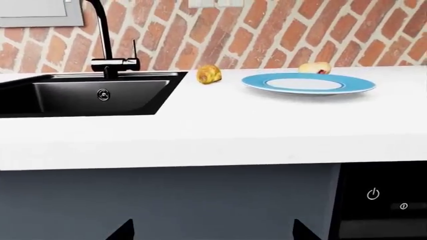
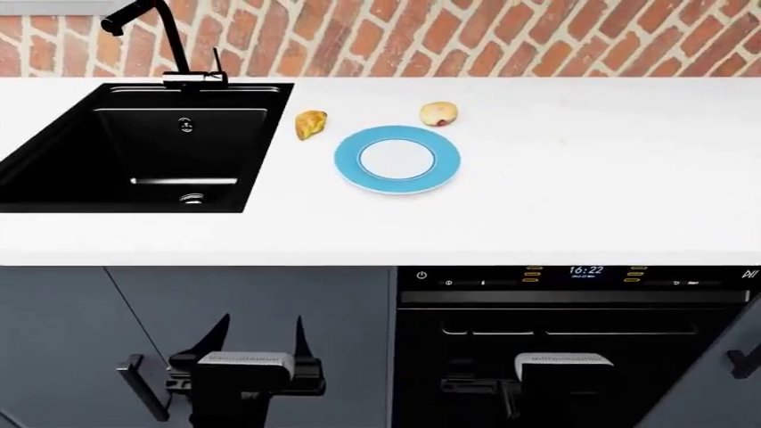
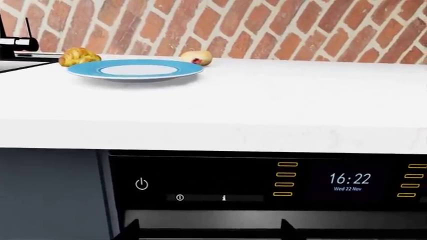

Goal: Place the pastries on the plates.

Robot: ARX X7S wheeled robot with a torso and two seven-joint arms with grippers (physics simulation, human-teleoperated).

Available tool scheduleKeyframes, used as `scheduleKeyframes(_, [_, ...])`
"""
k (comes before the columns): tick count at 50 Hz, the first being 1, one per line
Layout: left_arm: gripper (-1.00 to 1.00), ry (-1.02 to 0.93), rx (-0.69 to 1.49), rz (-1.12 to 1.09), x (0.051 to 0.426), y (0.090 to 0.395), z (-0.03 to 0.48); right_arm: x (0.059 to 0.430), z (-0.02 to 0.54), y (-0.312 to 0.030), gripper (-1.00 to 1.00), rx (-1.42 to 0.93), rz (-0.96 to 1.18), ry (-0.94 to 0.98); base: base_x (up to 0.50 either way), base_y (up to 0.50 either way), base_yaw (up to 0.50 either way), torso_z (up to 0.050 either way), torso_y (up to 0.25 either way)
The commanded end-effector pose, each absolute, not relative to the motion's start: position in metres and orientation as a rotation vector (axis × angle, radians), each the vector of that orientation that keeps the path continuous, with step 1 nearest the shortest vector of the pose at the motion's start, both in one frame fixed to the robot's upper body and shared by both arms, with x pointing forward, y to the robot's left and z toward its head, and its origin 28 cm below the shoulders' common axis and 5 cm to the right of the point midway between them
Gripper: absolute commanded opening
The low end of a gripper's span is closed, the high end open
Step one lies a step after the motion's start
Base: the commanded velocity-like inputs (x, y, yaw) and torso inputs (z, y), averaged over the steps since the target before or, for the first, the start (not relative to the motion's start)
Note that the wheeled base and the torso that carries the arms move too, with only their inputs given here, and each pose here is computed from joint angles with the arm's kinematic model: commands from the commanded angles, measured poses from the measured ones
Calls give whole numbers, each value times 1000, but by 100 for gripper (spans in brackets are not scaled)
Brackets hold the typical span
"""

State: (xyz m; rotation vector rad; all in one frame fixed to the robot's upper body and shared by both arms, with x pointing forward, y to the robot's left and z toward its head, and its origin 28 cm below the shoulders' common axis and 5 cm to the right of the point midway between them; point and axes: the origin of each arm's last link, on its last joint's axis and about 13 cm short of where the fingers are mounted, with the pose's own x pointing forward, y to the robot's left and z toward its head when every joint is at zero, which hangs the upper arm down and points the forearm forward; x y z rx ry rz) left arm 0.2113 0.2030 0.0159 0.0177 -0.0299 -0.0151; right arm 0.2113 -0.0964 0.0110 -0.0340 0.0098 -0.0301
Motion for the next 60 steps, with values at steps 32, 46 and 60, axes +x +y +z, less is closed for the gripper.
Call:
scheduleKeyframes(32, [100,68,31,-265,239,282,173,249,176,-165,100,-4,325,30,0,0,0,17,0])
scheduleKeyframes(46, [100,83,65,-299,260,284,232,265,219,-178,100,-30,235,21,0,0,0,0,0])
scheduleKeyframes(60, [100,93,69,-274,259,286,238,271,204,-178,100,-49,239,71,271,0,0,0,0])
